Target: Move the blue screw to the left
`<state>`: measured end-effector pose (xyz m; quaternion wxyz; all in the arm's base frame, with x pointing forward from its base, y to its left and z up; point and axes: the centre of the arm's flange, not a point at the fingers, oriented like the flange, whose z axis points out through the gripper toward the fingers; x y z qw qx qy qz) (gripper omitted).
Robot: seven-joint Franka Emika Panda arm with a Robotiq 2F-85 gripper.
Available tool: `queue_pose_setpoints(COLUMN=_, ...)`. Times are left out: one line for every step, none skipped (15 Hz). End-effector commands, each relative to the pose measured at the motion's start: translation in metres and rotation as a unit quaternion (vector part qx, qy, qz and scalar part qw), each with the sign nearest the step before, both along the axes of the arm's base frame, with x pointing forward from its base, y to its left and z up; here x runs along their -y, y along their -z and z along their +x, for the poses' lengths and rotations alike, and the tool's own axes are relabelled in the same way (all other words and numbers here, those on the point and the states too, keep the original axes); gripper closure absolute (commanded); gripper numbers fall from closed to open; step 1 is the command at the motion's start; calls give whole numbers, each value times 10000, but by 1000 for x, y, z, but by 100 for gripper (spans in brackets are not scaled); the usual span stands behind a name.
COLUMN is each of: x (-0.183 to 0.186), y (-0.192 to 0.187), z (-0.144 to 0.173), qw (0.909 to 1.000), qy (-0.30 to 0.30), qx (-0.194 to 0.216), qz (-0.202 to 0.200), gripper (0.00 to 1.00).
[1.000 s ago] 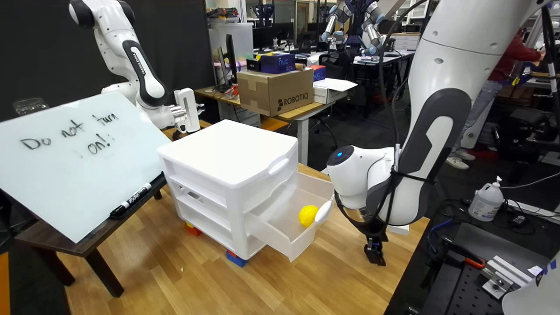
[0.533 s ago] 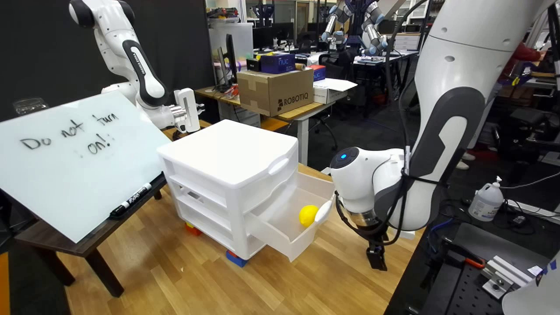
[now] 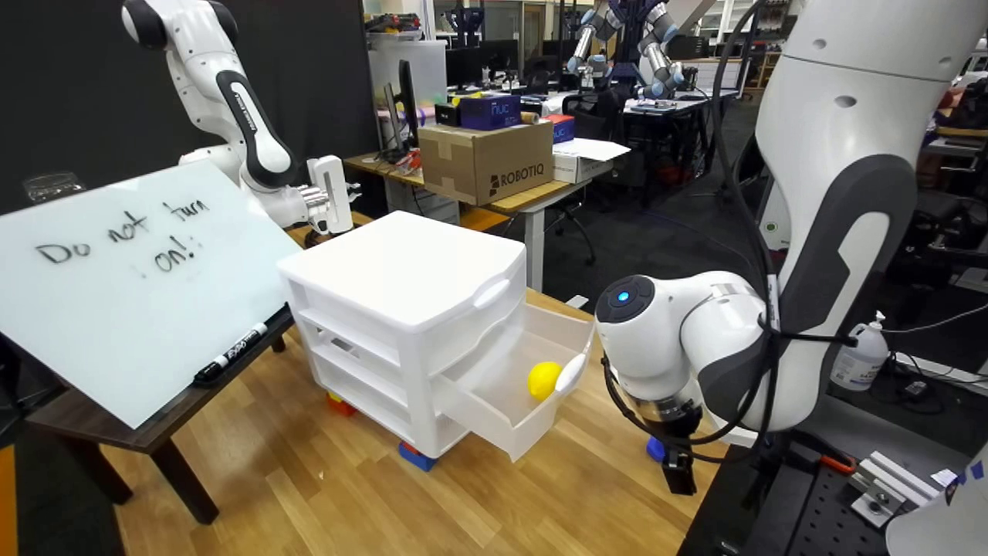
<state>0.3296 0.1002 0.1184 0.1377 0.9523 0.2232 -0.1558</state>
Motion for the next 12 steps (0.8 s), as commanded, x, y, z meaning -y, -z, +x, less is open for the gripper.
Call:
queue_pose_setpoints(x=-1, y=-1, z=-16, qw=9998, qy=-118, qx=173, qz=-7, gripper=0)
queue_pose_setpoints(x=-2, y=0, z=-19, qw=9997, qy=-155, qx=166, qz=-21, gripper=0)
queue_pose_setpoints(x=-3, y=2, z=-23, qw=9997, qy=-205, qx=148, qz=-37, gripper=0)
queue_pose_setpoints(x=-3, y=4, z=-26, qw=9996, qy=-255, qx=137, qz=-48, gripper=0)
queue_pose_setpoints(x=-4, y=5, z=-30, qw=9994, qy=-311, qx=117, qz=-49, gripper=0)
queue_pose_setpoints(x=-4, y=6, z=-33, qw=9993, qy=-367, qx=100, qz=-49, gripper=0)
queue_pose_setpoints(x=-4, y=6, z=-37, qw=9991, qy=-421, qx=82, qz=-41, gripper=0)
queue_pose_setpoints(x=-3, y=7, z=-40, qw=9989, qy=-470, qx=68, qz=-33, gripper=0)
queue_pose_setpoints(x=-3, y=8, z=-42, qw=9985, qy=-543, qx=29, qz=-6, gripper=0)
queue_pose_setpoints(x=-3, y=8, z=-43, qw=9983, qy=-578, qx=27, qz=11, gripper=0)
queue_pose_setpoints(x=-2, y=8, z=-45, qw=9982, qy=-605, qx=29, qz=32, gripper=0)
queue_pose_setpoints(x=-2, y=8, z=-46, qw=9979, qy=-637, qx=30, qz=55, gripper=0)
